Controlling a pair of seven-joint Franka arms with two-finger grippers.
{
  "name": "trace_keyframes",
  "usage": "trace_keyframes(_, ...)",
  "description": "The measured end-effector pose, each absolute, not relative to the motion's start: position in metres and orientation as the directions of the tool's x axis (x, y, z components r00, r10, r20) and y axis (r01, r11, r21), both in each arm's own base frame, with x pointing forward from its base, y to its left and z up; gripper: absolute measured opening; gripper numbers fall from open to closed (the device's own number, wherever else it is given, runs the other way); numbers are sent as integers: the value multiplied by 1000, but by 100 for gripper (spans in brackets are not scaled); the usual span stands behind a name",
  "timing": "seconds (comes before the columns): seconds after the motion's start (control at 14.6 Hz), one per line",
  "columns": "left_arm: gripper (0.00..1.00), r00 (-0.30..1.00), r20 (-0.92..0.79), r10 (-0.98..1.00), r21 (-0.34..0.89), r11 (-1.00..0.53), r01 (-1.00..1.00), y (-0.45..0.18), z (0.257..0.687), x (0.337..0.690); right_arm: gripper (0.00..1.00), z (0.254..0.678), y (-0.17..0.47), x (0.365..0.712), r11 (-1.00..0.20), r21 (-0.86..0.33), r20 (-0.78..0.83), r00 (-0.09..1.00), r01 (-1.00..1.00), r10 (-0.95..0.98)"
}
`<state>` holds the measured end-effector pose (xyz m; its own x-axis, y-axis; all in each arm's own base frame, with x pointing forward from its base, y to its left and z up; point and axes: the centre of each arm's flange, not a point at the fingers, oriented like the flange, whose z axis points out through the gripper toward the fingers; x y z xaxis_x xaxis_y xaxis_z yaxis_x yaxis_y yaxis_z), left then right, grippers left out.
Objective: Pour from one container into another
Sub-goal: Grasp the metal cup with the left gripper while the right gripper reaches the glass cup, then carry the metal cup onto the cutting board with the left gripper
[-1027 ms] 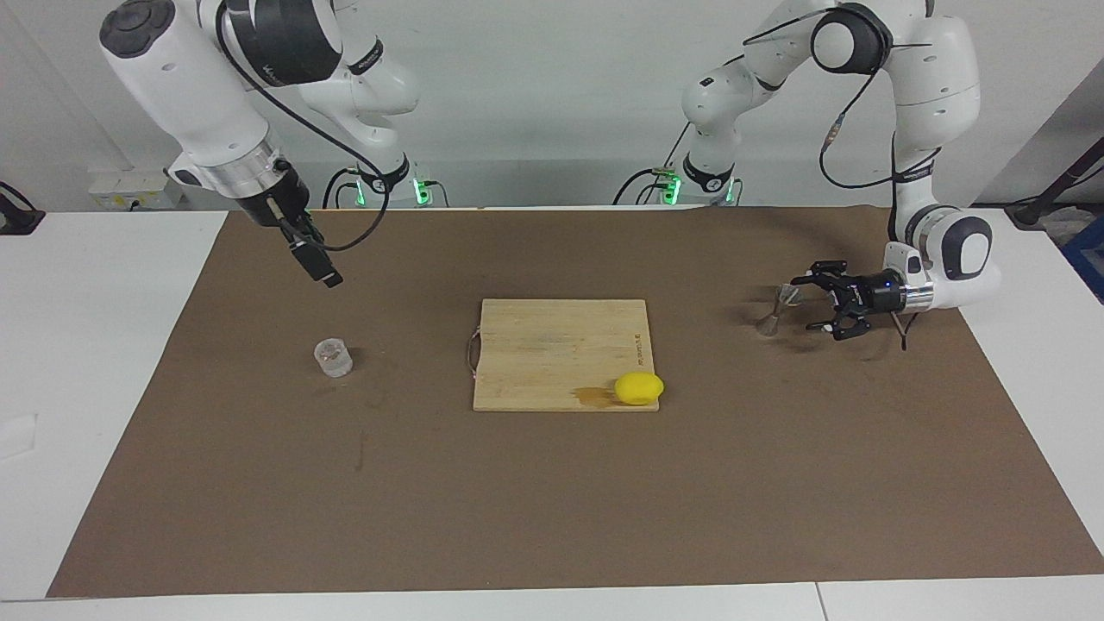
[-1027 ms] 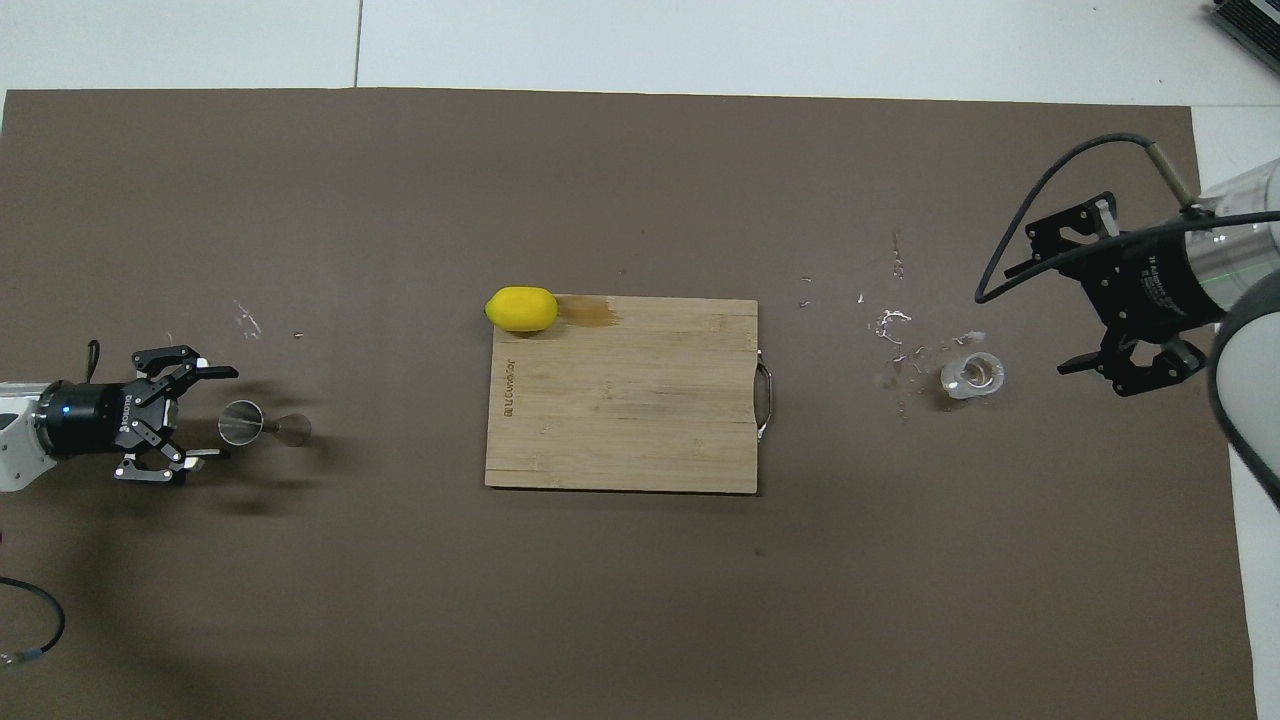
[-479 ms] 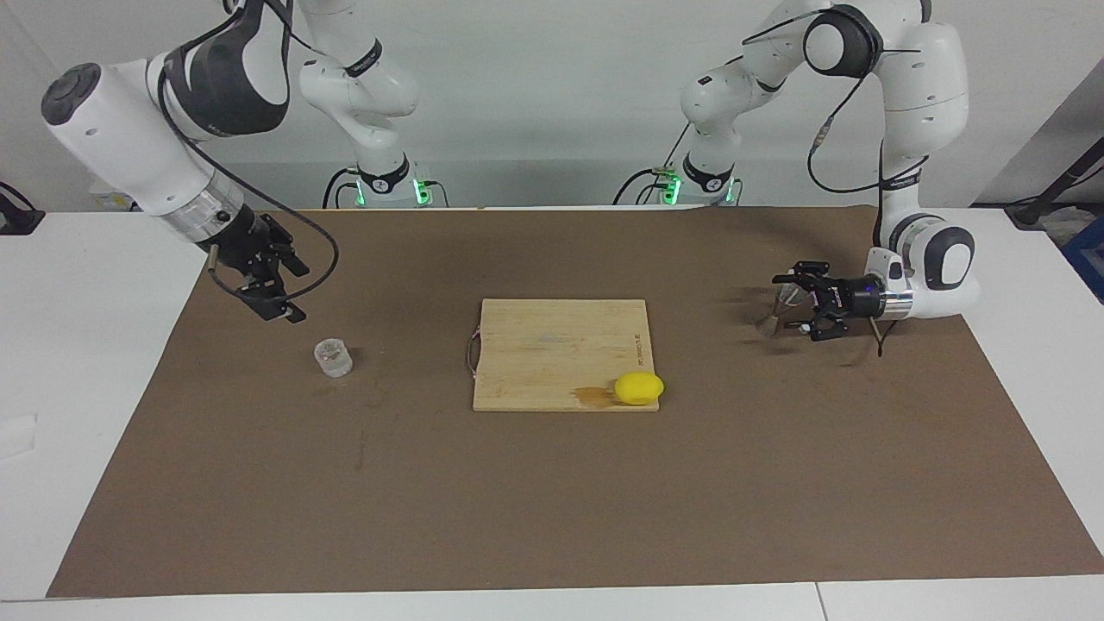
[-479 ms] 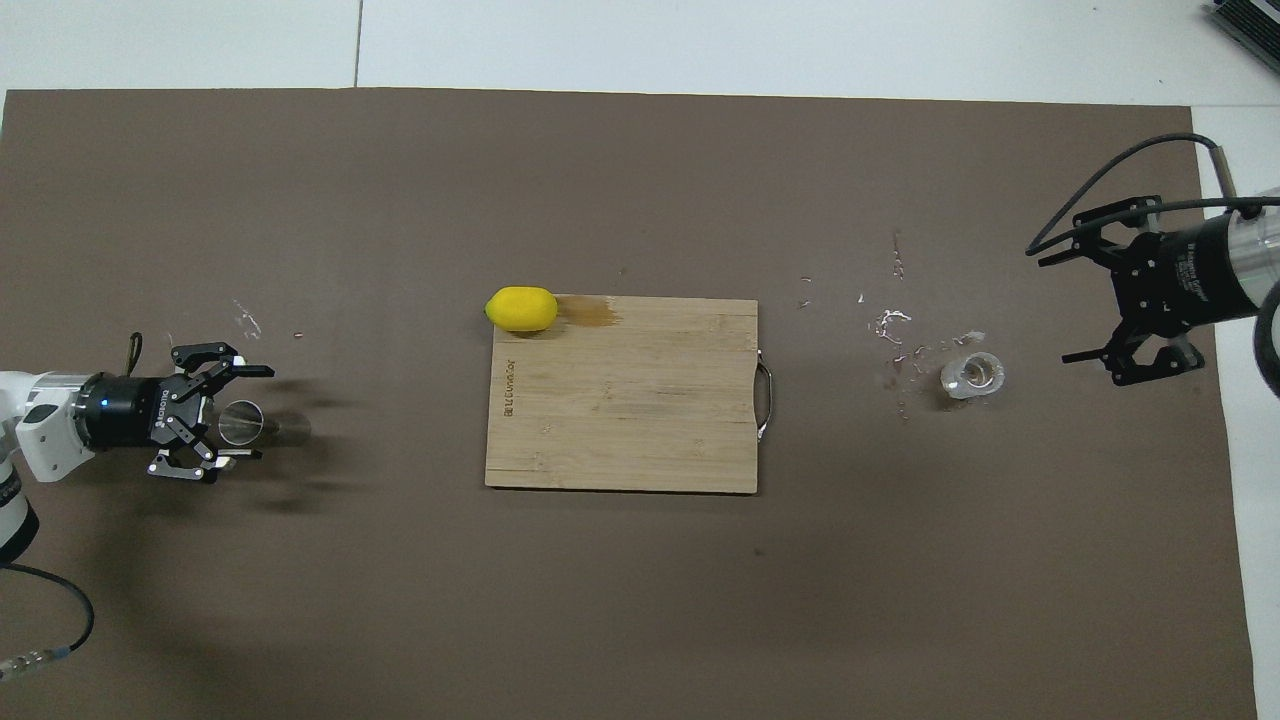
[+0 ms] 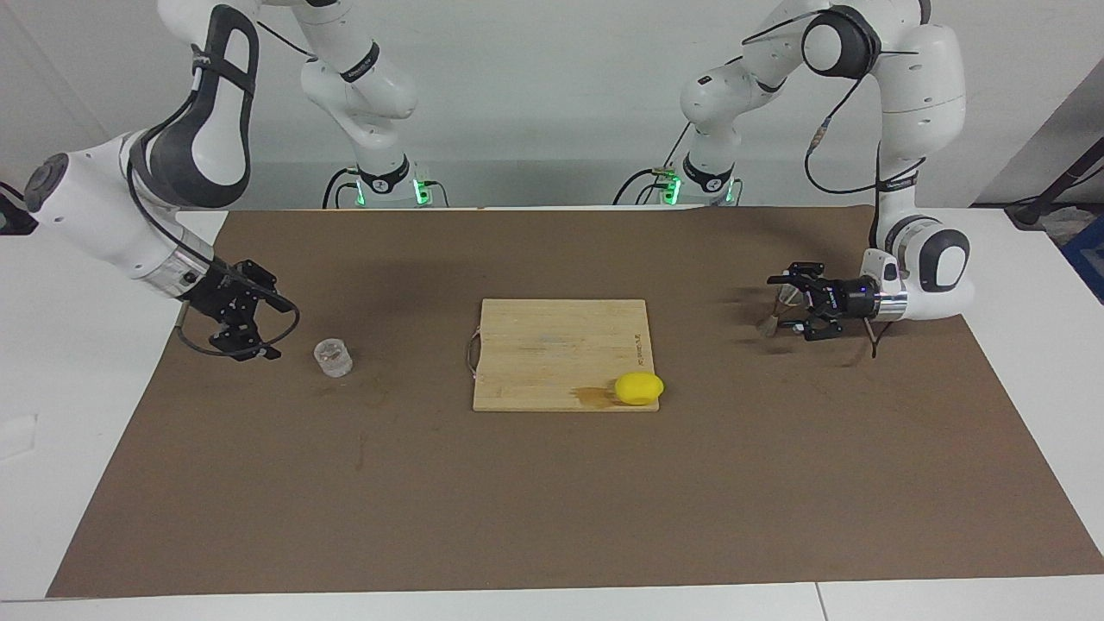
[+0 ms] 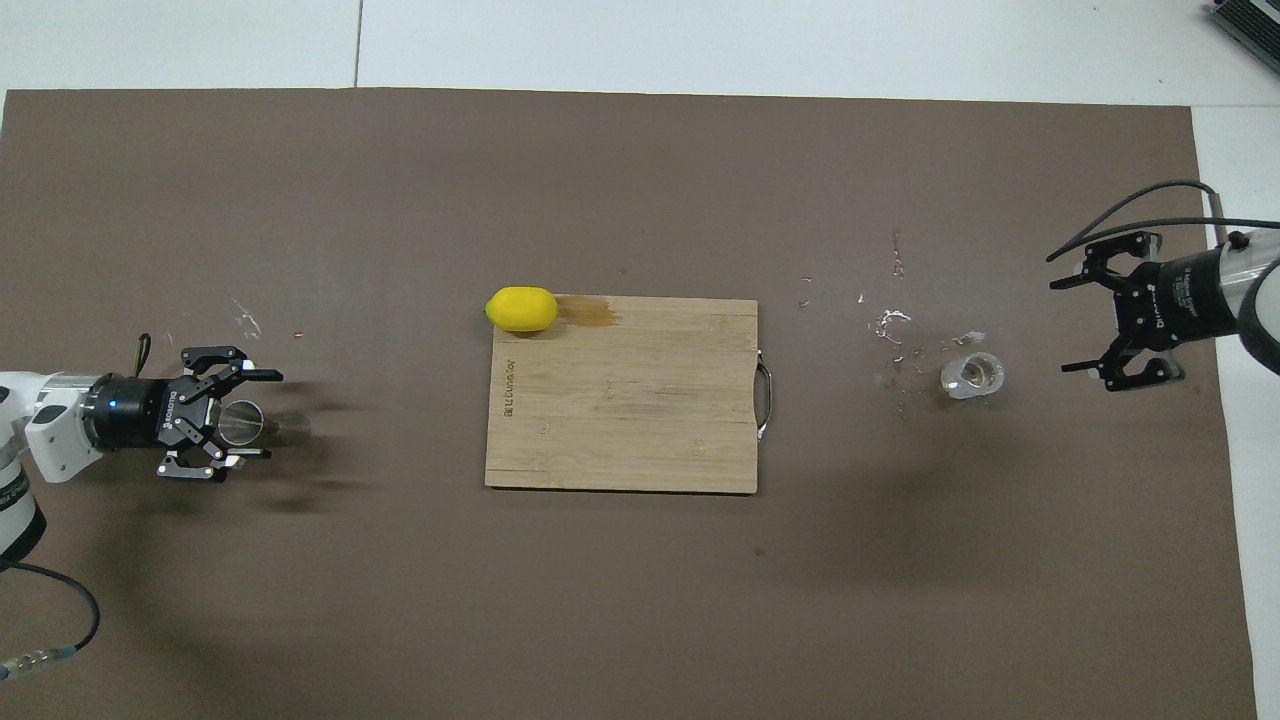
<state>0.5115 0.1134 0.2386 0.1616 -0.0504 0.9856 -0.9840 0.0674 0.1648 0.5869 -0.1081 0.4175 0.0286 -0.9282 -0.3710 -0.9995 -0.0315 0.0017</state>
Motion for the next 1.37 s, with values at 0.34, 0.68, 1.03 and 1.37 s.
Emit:
trace_keyframes(0.34,28,150,987,-51,153,64,-986,115,238,511,93,365,-116,586,-18,7,-395,14,-1000,-919)
trace_keyframes(0.68,22,129,991,-47,132,69,-989,114,238,511,93,333,-115,576,0,20,-434,-8,-1000,-901)
trace_keyframes(1.03,22,82,997,-7,82,112,-990,88,254,527,87,274,-126,563,-24,21,-543,9,-999,-840)
trace_keyframes(1.37,22,-9,1000,17,-13,219,-976,-15,301,558,86,262,-124,561,-12,16,-561,1,-1000,-828)
